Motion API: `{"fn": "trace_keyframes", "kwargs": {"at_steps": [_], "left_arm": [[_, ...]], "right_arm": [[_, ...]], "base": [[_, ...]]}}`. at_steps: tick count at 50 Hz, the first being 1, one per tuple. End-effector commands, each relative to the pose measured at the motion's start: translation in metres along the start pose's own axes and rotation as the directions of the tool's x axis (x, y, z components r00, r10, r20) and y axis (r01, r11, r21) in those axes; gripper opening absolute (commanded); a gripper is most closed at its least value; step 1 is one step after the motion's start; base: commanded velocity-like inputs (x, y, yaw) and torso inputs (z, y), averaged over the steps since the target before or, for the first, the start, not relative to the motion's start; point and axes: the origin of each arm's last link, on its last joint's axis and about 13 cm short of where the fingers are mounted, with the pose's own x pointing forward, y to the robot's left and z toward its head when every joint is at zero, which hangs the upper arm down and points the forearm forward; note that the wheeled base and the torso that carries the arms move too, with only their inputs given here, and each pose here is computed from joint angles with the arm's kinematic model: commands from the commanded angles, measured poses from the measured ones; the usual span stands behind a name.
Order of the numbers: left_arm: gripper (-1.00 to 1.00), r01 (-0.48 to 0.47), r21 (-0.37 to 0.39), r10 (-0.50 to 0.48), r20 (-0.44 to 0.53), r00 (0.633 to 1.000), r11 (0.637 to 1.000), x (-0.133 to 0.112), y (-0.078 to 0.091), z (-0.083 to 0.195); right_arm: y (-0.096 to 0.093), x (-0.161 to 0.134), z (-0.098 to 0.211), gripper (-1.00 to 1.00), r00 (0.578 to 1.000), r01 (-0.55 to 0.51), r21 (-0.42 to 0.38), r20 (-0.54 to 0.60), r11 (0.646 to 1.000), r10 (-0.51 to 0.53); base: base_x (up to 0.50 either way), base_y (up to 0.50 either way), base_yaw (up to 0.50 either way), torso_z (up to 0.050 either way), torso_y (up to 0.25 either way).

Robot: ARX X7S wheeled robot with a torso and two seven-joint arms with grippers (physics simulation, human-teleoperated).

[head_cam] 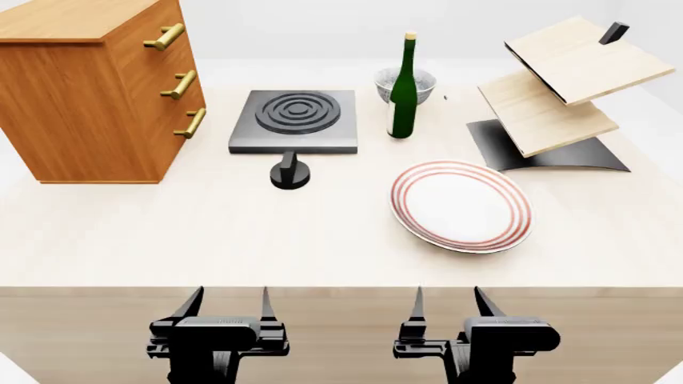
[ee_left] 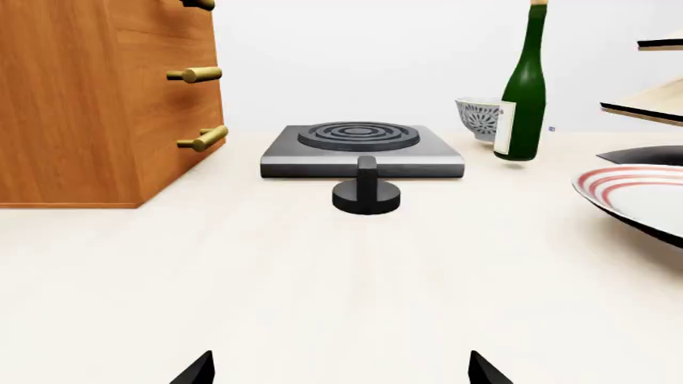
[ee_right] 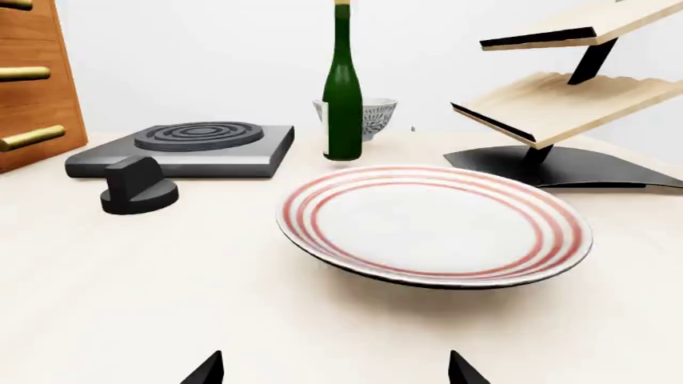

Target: Turn on the stove.

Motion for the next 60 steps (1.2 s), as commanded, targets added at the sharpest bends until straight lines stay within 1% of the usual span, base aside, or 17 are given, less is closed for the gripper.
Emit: {"fn": "trace_keyframes", "kwargs": {"at_steps": [1, 2, 4, 7, 10, 11, 12, 14, 17, 19, 20, 23, 28, 32, 41, 44, 60], "left_arm": [[1.00, 0.000, 0.000, 0.000, 0.000, 1.000, 1.000, 0.000, 0.000, 0.000], [1.00, -0.002, 0.021, 0.002, -0.013, 1.000, 1.000, -0.001, 0.000, 0.000], [1.00, -0.025, 0.061, 0.026, -0.015, 1.000, 0.998, -0.001, 0.000, -0.001], [1.00, -0.033, 0.063, 0.033, 0.004, 0.999, 0.997, -0.004, 0.000, 0.000], [1.00, -0.035, 0.045, 0.037, -0.044, 0.998, 0.998, -0.002, 0.002, -0.002], [1.00, 0.005, 0.009, -0.004, -0.074, 0.997, 1.000, -0.001, 0.003, 0.001], [1.00, 0.015, 0.003, -0.015, -0.063, 0.998, 1.000, -0.001, 0.004, 0.003], [1.00, -0.003, 0.075, 0.007, -0.056, 0.998, 0.997, 0.002, 0.007, 0.010], [1.00, 0.016, 0.041, -0.012, -0.087, 0.996, 0.999, 0.000, 0.012, 0.037], [1.00, 0.045, 0.037, -0.043, -0.055, 0.998, 0.998, -0.002, 0.013, 0.052], [1.00, 0.077, 0.031, -0.076, -0.045, 0.996, 0.997, -0.003, 0.015, 0.069], [1.00, 0.084, 0.009, -0.084, -0.064, 0.994, 0.996, -0.007, 0.019, 0.098], [1.00, 0.098, -0.034, -0.099, -0.019, 0.995, 0.995, -0.019, 0.020, 0.140], [1.00, 0.089, -0.063, -0.086, 0.049, 0.995, 0.994, -0.025, 0.021, 0.160], [1.00, 0.092, -0.066, -0.089, 0.060, 0.994, 0.994, -0.024, 0.022, 0.166], [1.00, 0.095, -0.067, -0.091, 0.057, 0.994, 0.993, -0.025, 0.022, 0.164], [1.00, 0.075, -0.071, -0.070, 0.069, 0.995, 0.995, -0.024, 0.025, 0.166]], "right_arm": [[0.000, 0.000, 0.000, 1.00, 1.000, 0.000, 0.000, 0.000, 1.000, 0.000], [0.001, 0.000, -0.001, 1.00, 1.000, 0.013, -0.045, -0.002, 0.999, -0.013], [0.002, -0.001, 0.000, 1.00, 1.000, 0.008, -0.080, -0.008, 0.997, -0.009], [0.003, -0.004, 0.000, 1.00, 0.999, -0.037, -0.026, 0.008, 0.999, 0.037], [0.001, 0.001, -0.002, 1.00, 0.997, 0.020, -0.040, -0.077, 0.999, -0.023], [-0.001, 0.003, -0.003, 1.00, 0.992, 0.028, -0.024, -0.125, 0.999, -0.030], [-0.002, 0.004, -0.002, 1.00, 0.990, 0.035, -0.014, -0.135, 0.999, -0.036], [-0.001, 0.000, 0.009, 1.00, 0.994, 0.002, -0.040, -0.110, 0.999, -0.006], [-0.003, -0.003, 0.042, 1.00, 0.997, -0.021, -0.047, -0.073, 0.999, 0.018], [-0.004, -0.005, 0.059, 1.00, 0.996, -0.055, 0.012, -0.073, 0.998, 0.056], [-0.004, -0.007, 0.077, 1.00, 0.996, -0.072, 0.011, -0.056, 0.997, 0.072], [-0.004, -0.011, 0.104, 1.00, 0.996, -0.078, 0.000, -0.037, 0.997, 0.078], [-0.004, -0.020, 0.129, 1.00, 0.996, -0.081, -0.009, -0.038, 0.997, 0.081], [-0.005, -0.023, 0.143, 1.00, 0.998, -0.056, -0.043, 0.014, 0.997, 0.057], [-0.006, -0.024, 0.151, 1.00, 0.996, -0.055, -0.059, 0.070, 0.997, 0.059], [-0.007, -0.025, 0.148, 1.00, 0.994, -0.074, -0.006, 0.080, 0.997, 0.074], [-0.006, -0.022, 0.151, 1.00, 0.995, -0.055, 0.005, 0.087, 0.998, 0.054]], "base": [[0.00, 0.00, 0.00, 0.000, 0.000], [0.00, 0.00, 0.00, 0.000, 0.000], [0.00, 0.00, 0.00, 0.000, 0.000], [0.00, 0.00, 0.00, 0.000, 0.000], [0.00, 0.00, 0.00, 0.000, 0.000], [0.00, 0.00, 0.00, 0.000, 0.000], [0.00, 0.00, 0.00, 0.000, 0.000], [0.00, 0.00, 0.00, 0.000, 0.000], [0.00, 0.00, 0.00, 0.000, 0.000], [0.00, 0.00, 0.00, 0.000, 0.000], [0.00, 0.00, 0.00, 0.000, 0.000], [0.00, 0.00, 0.00, 0.000, 0.000], [0.00, 0.00, 0.00, 0.000, 0.000], [0.00, 0.00, 0.00, 0.000, 0.000], [0.00, 0.00, 0.00, 0.000, 0.000], [0.10, 0.00, 0.00, 0.000, 0.000], [0.49, 0.00, 0.00, 0.000, 0.000]]}}
